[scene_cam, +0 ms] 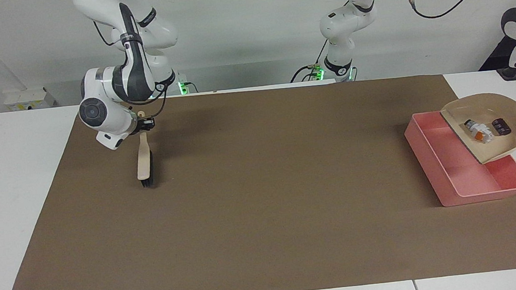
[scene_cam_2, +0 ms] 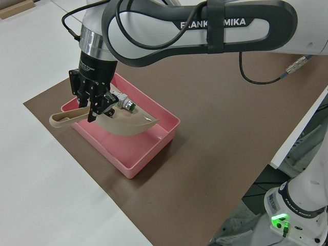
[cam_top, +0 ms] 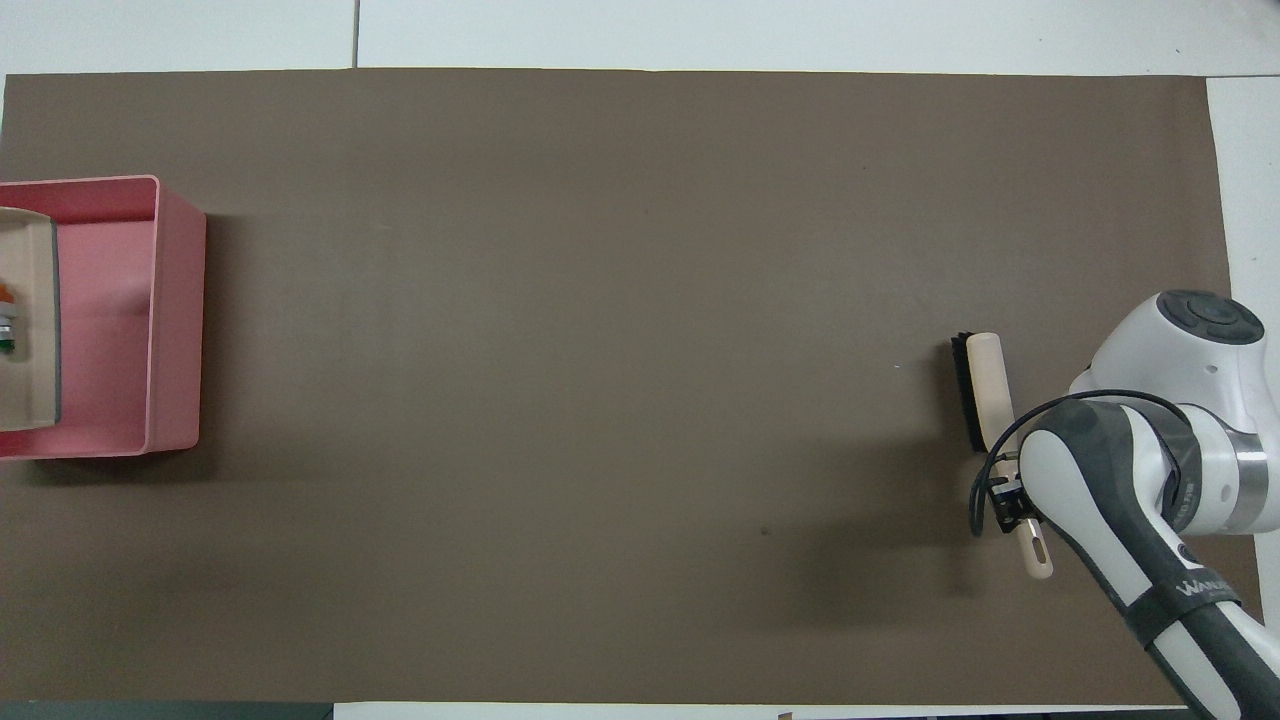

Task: Clean e-waste and dump in bin
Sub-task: 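Tip the dustpan into the bin with the left gripper while the right gripper withdraws, then lower the dustpan beside the bin with the left gripper while the right gripper withdraws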

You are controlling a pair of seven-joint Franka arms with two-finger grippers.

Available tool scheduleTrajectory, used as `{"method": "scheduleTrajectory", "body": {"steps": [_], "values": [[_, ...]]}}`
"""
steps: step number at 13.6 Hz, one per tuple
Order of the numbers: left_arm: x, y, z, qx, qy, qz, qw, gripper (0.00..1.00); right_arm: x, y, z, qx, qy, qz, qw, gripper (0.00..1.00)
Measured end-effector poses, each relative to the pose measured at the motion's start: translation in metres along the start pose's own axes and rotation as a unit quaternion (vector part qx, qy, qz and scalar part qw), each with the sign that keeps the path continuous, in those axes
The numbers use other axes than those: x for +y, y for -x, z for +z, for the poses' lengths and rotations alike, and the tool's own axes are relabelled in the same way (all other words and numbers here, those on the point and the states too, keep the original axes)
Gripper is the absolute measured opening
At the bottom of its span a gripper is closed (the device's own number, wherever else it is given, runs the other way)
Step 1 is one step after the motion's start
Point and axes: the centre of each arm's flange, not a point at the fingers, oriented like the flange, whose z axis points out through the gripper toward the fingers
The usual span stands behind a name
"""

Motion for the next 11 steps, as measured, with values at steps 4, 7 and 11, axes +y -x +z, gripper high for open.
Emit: {"method": "scheduleTrajectory", "body": {"steps": [4,7,11], "values": [[-0.015,-0.028,-0.012,-0.088,0.003,0.023,0.996,0.33,0.01,-0.002,0.006,-0.006,-0.006,0.011,1.0,0.26],[-0.016,-0.03,-0.018,-0.13,0.014,0.044,0.99,0.33,0.011,-0.002,0.006,-0.006,-0.007,0.012,1.0,0.45],[-0.003,-0.025,-0.066,-0.143,0.021,0.033,0.989,0.33,0.008,-0.004,-0.002,0.002,-0.004,0.009,1.0,0.9]]}}
